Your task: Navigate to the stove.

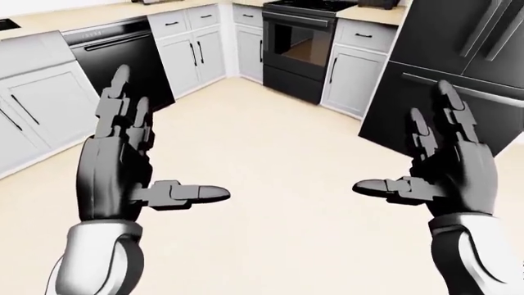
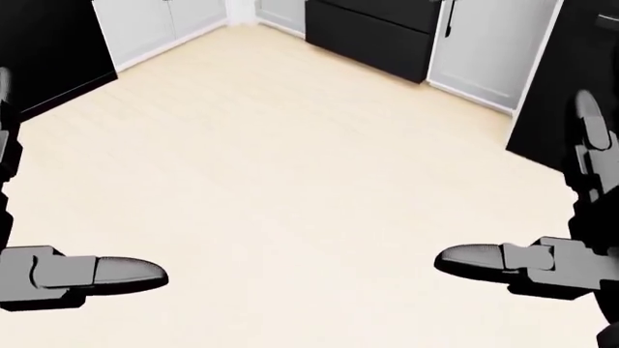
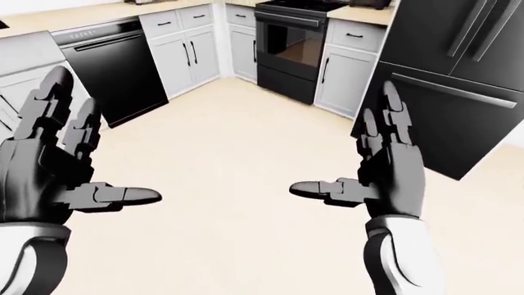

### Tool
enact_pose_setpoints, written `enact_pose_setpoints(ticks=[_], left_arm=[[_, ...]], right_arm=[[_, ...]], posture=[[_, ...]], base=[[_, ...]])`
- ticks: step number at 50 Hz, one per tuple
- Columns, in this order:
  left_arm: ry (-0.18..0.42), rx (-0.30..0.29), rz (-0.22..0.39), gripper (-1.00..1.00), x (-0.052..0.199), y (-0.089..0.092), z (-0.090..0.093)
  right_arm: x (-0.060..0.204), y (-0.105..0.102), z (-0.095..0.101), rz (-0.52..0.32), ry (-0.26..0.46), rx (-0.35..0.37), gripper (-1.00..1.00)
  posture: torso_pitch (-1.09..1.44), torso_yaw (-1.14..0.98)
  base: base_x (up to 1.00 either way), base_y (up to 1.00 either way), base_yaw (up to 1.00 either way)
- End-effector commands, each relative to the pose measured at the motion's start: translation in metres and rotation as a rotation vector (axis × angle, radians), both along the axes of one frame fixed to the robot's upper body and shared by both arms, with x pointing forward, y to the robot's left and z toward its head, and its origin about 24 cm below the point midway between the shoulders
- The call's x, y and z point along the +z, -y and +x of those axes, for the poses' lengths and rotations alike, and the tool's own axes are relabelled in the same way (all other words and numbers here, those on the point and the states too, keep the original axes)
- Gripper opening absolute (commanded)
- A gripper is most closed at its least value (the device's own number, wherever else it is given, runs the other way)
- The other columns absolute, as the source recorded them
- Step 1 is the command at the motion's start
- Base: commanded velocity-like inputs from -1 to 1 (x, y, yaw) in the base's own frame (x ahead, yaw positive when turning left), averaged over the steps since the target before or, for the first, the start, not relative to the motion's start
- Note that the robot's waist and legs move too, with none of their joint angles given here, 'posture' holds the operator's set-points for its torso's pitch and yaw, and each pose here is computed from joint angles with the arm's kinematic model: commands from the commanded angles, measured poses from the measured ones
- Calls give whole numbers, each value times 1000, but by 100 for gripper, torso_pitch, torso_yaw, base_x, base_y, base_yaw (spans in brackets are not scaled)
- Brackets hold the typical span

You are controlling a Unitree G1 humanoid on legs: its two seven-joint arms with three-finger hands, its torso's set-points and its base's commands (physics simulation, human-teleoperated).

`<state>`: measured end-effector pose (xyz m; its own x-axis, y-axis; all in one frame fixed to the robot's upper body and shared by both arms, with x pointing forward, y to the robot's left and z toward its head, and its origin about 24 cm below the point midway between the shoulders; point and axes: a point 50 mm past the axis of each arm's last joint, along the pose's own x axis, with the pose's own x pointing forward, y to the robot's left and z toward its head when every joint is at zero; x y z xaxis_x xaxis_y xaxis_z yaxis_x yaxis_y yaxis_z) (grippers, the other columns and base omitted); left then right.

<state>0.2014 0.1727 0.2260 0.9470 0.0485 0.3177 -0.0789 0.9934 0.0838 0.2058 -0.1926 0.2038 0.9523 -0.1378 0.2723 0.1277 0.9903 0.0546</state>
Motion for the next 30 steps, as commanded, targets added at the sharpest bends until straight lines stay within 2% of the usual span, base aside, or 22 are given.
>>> enact_pose_setpoints(ticks=[1,30], left_arm=[[49,-8,0,100,7,1,-2],[49,-10,0,100,7,1,-2]], right_arm=[[6,0,-2,-13,41,-6,100],[5,0,-2,-22,36,-9,100]], posture=[[0,0],[0,0]], base=[[45,0,0],[40,0,0]])
